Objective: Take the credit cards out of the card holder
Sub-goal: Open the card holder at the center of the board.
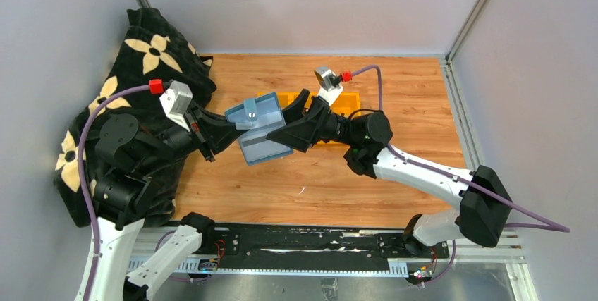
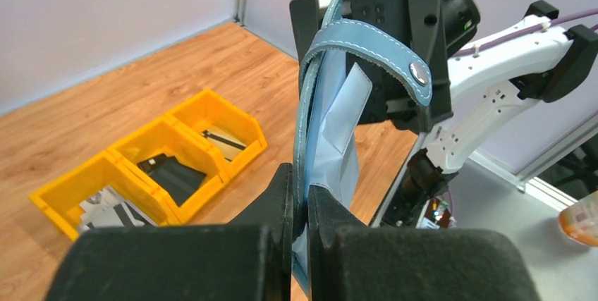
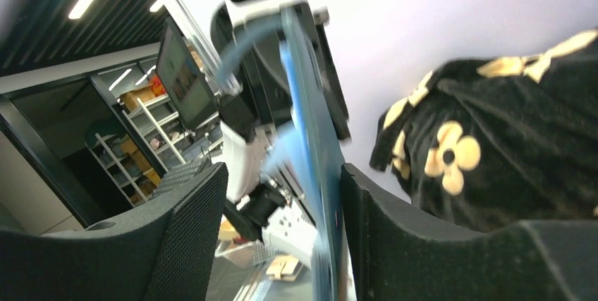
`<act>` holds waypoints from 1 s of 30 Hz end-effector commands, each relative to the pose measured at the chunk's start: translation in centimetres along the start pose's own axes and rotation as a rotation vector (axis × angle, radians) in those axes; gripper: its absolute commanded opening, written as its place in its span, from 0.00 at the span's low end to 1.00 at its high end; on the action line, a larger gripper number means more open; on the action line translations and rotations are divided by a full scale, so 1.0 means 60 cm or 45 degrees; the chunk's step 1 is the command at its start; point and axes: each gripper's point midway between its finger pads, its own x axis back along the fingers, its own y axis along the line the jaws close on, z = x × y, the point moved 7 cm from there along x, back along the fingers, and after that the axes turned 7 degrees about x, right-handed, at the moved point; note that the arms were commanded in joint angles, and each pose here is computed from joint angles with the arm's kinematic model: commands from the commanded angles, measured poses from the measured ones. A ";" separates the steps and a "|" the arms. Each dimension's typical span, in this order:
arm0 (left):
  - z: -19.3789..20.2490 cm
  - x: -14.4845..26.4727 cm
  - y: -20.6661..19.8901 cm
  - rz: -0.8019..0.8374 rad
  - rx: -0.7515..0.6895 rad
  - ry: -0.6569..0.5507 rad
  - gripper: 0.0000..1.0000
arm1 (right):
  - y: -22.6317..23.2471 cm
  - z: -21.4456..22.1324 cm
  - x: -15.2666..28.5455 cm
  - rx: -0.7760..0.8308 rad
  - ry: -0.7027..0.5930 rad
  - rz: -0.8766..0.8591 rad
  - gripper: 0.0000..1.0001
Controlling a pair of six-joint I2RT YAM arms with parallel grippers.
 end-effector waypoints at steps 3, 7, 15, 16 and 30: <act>-0.037 -0.008 -0.019 0.027 0.139 -0.066 0.00 | 0.026 0.042 0.054 0.095 0.032 -0.077 0.65; -0.045 -0.008 -0.029 0.069 0.170 -0.046 0.00 | 0.021 0.056 0.077 0.152 0.063 -0.011 0.61; -0.041 -0.011 -0.034 0.121 0.210 -0.005 0.00 | 0.005 0.048 0.084 0.251 0.039 0.133 0.42; -0.041 -0.011 -0.035 0.125 0.214 -0.003 0.00 | 0.004 0.045 0.082 0.258 0.034 0.145 0.39; -0.049 -0.014 -0.040 0.157 0.226 0.015 0.00 | 0.007 0.047 0.095 0.320 0.061 0.173 0.37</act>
